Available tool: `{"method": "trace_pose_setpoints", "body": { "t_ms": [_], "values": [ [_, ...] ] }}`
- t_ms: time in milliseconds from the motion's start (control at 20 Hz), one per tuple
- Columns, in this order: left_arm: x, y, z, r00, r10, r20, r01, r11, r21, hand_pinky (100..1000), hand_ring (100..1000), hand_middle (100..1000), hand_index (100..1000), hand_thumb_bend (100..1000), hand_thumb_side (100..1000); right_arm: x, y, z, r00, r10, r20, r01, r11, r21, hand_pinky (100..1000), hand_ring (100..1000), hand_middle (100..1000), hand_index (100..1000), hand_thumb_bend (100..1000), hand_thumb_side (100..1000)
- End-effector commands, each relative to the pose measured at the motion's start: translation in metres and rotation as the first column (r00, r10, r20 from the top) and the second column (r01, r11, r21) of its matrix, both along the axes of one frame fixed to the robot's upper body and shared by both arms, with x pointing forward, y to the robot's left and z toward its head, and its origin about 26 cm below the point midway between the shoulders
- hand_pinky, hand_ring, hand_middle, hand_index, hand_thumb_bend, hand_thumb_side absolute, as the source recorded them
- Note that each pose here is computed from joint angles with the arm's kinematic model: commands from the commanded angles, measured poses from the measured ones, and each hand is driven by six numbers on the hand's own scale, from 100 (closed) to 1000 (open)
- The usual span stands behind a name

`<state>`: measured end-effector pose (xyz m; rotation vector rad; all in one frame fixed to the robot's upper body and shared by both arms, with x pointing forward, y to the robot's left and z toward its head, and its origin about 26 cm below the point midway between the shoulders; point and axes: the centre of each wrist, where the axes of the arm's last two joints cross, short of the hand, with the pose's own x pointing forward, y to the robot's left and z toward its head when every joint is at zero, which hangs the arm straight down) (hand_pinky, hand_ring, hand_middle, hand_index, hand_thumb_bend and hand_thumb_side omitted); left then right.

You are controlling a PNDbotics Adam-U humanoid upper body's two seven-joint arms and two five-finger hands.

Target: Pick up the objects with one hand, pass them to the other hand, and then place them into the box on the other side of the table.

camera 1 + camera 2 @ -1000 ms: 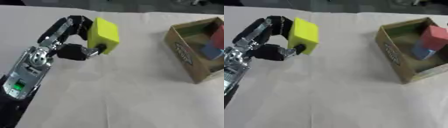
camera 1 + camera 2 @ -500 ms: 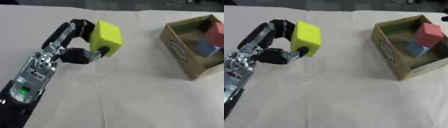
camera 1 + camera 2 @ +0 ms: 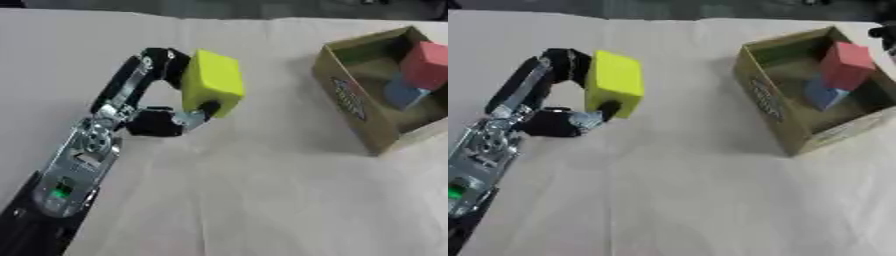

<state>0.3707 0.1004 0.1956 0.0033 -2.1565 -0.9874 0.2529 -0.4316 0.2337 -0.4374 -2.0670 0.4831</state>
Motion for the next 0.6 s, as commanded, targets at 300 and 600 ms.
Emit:
{"method": "trace_pose_setpoints", "body": {
  "t_ms": [300, 600],
  "values": [
    [0.000, 0.001, 0.003, 0.995, -0.017, 0.103, 0.016, 1.000, 0.005, 590, 525, 441, 483, 100, 200, -0.003, 0.027, 0.035, 0.986, 0.126, 0.113, -0.089, 0.956, -0.281, 986, 868, 880, 905, 100, 244],
    [0.004, 0.001, -0.004, 0.993, -0.027, 0.112, 0.024, 0.999, 0.029, 590, 525, 442, 482, 100, 193, 0.008, 0.047, 0.053, 0.954, 0.278, 0.115, -0.173, 0.821, -0.543, 967, 887, 894, 901, 100, 126]
  ]
}}
